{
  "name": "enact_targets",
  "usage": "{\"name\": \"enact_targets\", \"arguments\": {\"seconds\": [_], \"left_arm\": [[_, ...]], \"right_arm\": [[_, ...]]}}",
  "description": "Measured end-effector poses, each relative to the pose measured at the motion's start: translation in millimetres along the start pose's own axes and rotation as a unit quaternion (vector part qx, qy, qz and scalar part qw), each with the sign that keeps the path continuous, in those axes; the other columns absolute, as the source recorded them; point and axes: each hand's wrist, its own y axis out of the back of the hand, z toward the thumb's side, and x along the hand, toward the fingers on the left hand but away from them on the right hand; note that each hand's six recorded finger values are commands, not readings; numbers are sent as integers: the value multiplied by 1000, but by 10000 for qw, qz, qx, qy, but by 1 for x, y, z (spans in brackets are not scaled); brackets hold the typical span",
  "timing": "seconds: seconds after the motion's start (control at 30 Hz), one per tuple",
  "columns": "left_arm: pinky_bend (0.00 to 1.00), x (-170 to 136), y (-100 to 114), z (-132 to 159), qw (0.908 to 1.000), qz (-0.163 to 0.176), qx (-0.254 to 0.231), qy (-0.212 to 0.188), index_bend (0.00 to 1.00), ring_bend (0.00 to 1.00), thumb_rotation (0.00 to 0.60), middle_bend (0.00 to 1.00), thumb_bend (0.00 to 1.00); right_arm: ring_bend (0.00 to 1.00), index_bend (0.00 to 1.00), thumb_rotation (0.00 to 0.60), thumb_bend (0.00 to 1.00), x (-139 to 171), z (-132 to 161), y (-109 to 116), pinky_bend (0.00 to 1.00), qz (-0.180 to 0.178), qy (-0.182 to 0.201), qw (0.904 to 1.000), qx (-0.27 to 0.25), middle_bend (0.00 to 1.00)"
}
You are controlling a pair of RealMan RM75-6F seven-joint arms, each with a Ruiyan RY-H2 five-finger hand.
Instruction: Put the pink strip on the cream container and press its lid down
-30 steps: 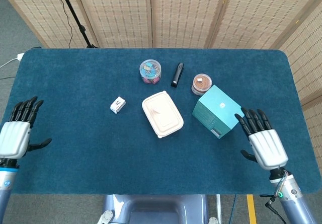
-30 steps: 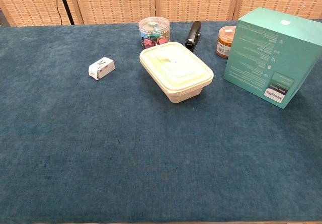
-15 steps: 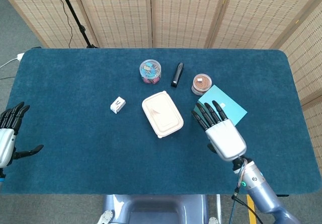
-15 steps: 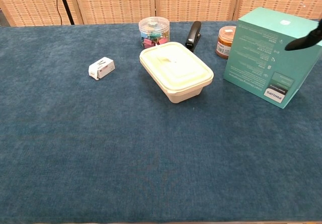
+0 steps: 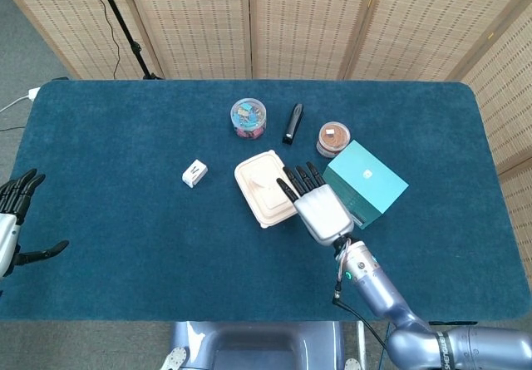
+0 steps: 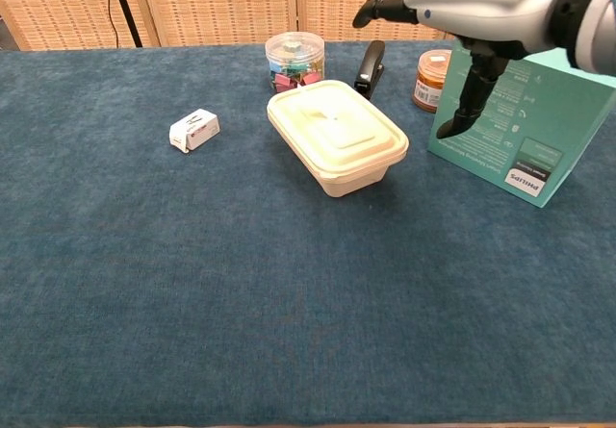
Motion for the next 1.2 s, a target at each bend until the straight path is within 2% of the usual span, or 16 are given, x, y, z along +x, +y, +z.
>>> {"name": "enact_targets", "arguments": {"seconds": [0.1, 0.27, 0.5, 0.6, 0.77, 1.0, 1.2], "left_arm": [[0, 0, 0, -1, 10000, -23, -22, -10, 0, 0, 600, 0, 0], [0, 1, 0, -1, 10000, -54, -38, -28, 0, 0, 600, 0, 0], [0, 1, 2, -2, 9999, -28, -100, -10, 0, 0, 600, 0, 0], [0, 2, 2, -3, 9999, -37, -129, -11, 0, 0, 600, 0, 0], [0, 2, 2, -3, 9998, -59, -174, -34, 0, 0, 600, 0, 0], [0, 2, 4, -5, 9997, -62, -247, -34, 0, 0, 600, 0, 0], [0, 2, 5, -6, 9995, -78, -291, -26, 0, 0, 600, 0, 0]], "right_arm": [[0, 47, 600, 109, -12, 7, -2, 0, 158, 57, 9999, 1, 0], [0, 170, 600, 131, -30, 17, 0, 0, 318, 136, 9994, 30, 0], [0, 182, 600, 256, -59, 24, 0, 0, 528, 101, 9985, 57, 0], [0, 184, 600, 323, -71, 25, -2, 0, 619, 56, 9980, 143, 0], [0, 206, 600, 533, -85, 25, -12, 0, 823, -37, 9963, 256, 0], [0, 213, 600, 562, -89, 33, -22, 0, 898, 39, 9949, 462, 0], [0, 214, 600, 568, -91, 42, -22, 0, 834, 91, 9956, 420, 0]]}}
